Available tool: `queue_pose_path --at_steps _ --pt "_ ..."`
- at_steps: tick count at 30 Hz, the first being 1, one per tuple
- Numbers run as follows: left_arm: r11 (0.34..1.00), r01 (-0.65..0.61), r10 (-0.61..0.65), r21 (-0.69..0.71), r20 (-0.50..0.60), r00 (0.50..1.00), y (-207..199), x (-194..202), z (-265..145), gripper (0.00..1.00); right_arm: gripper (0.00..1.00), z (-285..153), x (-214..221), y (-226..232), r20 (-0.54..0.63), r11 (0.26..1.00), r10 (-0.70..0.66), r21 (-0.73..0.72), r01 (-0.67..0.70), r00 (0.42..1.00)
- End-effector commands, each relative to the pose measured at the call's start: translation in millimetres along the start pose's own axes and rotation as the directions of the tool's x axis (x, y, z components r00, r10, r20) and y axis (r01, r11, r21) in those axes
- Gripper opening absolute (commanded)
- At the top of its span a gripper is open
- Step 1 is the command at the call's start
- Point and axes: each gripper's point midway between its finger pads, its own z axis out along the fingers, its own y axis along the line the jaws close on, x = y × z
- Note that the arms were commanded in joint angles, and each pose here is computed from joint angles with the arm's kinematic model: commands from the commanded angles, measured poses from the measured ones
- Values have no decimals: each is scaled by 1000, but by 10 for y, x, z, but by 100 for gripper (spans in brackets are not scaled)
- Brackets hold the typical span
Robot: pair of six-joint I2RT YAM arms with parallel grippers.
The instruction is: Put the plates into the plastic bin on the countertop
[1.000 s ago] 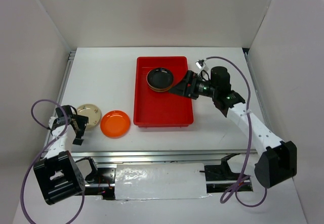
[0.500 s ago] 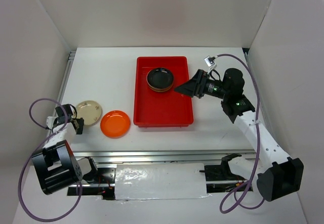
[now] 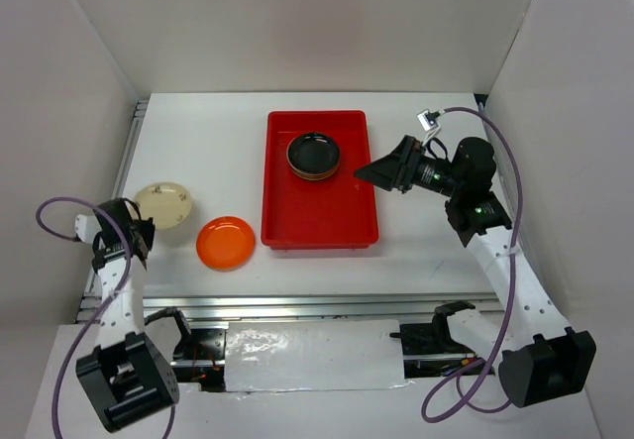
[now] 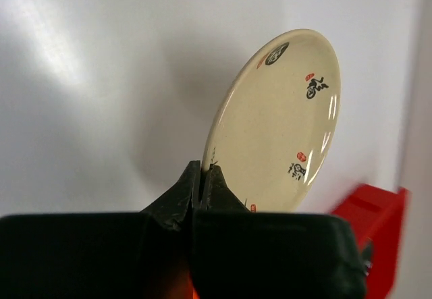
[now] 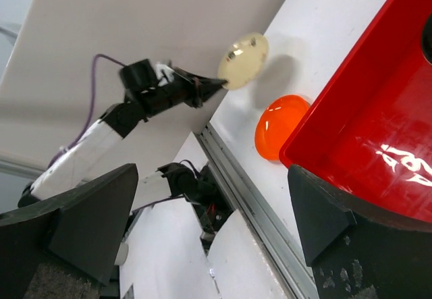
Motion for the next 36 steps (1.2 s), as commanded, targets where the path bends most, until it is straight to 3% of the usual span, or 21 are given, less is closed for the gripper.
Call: queue_pose_path --at_steps 1,4,6,9,10,13,14,17,22,26,27,30,32,33,35,36 --pt "906 -94 61 412 94 994 -1105 -341 -539 0 100 -88 -70 93 29 998 -62 -3 62 998" --pt "830 -176 199 529 13 980 -1662 -115 -702 0 100 -165 -84 -13 45 997 -41 61 38 998" --pt "779 -220 332 587 -87 939 -2036 263 -650 0 100 -222 -137 -96 70 995 -30 94 24 997" --pt "665 -287 549 689 -191 814 -2580 1025 -695 0 100 -306 -200 -181 100 991 -17 137 4 995" --pt "605 -316 632 730 -200 749 -2708 1418 -840 0 100 -336 -202 -198 104 989 -14 148 -2 994" --pt "530 -422 749 736 -173 640 -3009 2030 -777 0 100 -412 -240 -229 124 985 -11 175 -11 992" --pt "547 -453 769 704 -207 605 -2940 2234 -572 0 100 -473 -294 -288 148 980 -9 199 -20 989" --pt "507 -433 784 745 -189 592 -3216 2517 -566 0 100 -534 -303 -309 156 976 -8 217 -27 988" --pt "499 -477 815 724 -205 541 -3134 2895 -303 0 100 -588 -285 -329 151 970 -13 243 -24 988" --pt "513 -489 815 705 -222 535 -3074 3020 -208 0 100 -595 -289 -337 152 968 -15 249 -24 988" --pt "513 -486 815 708 -222 536 -3078 3038 -215 3 100 -586 -280 -342 148 969 -11 245 -26 989" --pt "492 -498 831 714 -213 514 -3074 3116 -265 48 100 -576 -278 -342 145 971 -8 239 -27 989" --pt "470 -505 838 724 -186 513 -3155 3129 -351 62 100 -571 -275 -359 144 970 -6 240 -29 990" --pt "446 -513 850 734 -167 499 -3167 3167 -443 82 100 -574 -282 -354 144 971 -10 239 -25 989" --pt "404 -518 858 754 -116 501 -3267 3093 -731 97 100 -568 -286 -362 142 971 -7 240 -27 990" --pt "363 -561 865 744 -45 500 -3299 3069 -900 99 100 -570 -290 -353 143 971 -10 239 -25 990"
